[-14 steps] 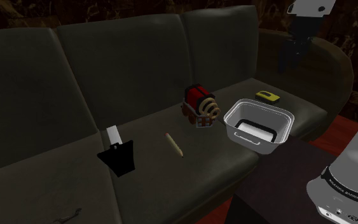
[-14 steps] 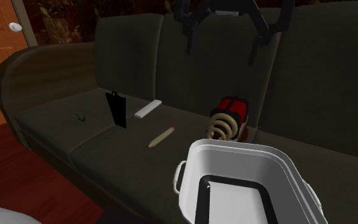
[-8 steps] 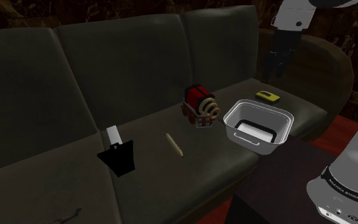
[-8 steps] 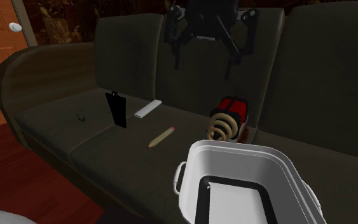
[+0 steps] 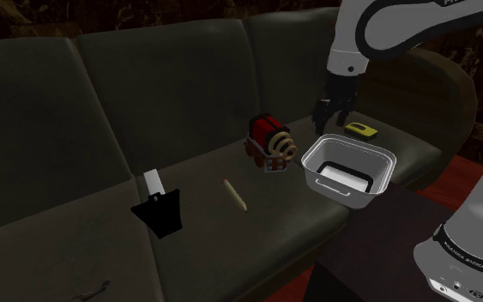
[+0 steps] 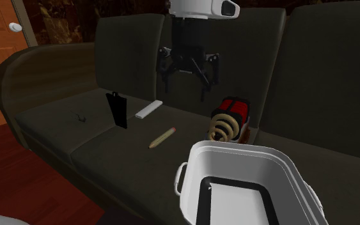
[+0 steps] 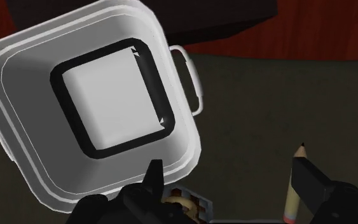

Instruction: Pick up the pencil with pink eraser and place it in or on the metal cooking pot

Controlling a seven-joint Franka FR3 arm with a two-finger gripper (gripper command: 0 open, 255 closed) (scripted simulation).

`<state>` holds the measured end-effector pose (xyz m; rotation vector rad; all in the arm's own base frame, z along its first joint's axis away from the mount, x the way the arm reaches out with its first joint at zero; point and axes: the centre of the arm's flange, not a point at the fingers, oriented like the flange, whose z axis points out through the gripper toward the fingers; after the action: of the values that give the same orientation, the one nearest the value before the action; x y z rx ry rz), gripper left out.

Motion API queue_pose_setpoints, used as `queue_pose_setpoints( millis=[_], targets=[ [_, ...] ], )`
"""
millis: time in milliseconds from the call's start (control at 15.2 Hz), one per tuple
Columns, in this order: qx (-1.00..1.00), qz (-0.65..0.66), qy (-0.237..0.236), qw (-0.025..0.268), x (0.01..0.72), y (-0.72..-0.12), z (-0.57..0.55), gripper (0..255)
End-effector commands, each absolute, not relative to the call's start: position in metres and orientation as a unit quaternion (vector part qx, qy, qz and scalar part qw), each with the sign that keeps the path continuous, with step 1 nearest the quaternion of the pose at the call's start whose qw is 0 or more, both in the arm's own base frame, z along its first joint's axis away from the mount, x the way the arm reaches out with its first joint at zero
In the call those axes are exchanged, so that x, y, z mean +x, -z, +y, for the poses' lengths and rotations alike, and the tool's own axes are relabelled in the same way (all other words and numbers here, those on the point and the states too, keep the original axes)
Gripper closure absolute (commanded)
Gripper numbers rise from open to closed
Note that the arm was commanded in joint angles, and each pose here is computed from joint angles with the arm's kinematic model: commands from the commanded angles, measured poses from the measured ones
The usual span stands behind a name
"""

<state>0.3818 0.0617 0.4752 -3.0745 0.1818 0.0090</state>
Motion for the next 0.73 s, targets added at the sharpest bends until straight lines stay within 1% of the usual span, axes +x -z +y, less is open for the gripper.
queue_pose_setpoints(
  millis=[0,660],
  targets=[
    [-0.998,0.062,-0.003,0.028,0.396,-0.458,0.076,0],
    [-0.997,0.074,-0.006,0.013,0.47,-0.371,0.147,0]
  ],
)
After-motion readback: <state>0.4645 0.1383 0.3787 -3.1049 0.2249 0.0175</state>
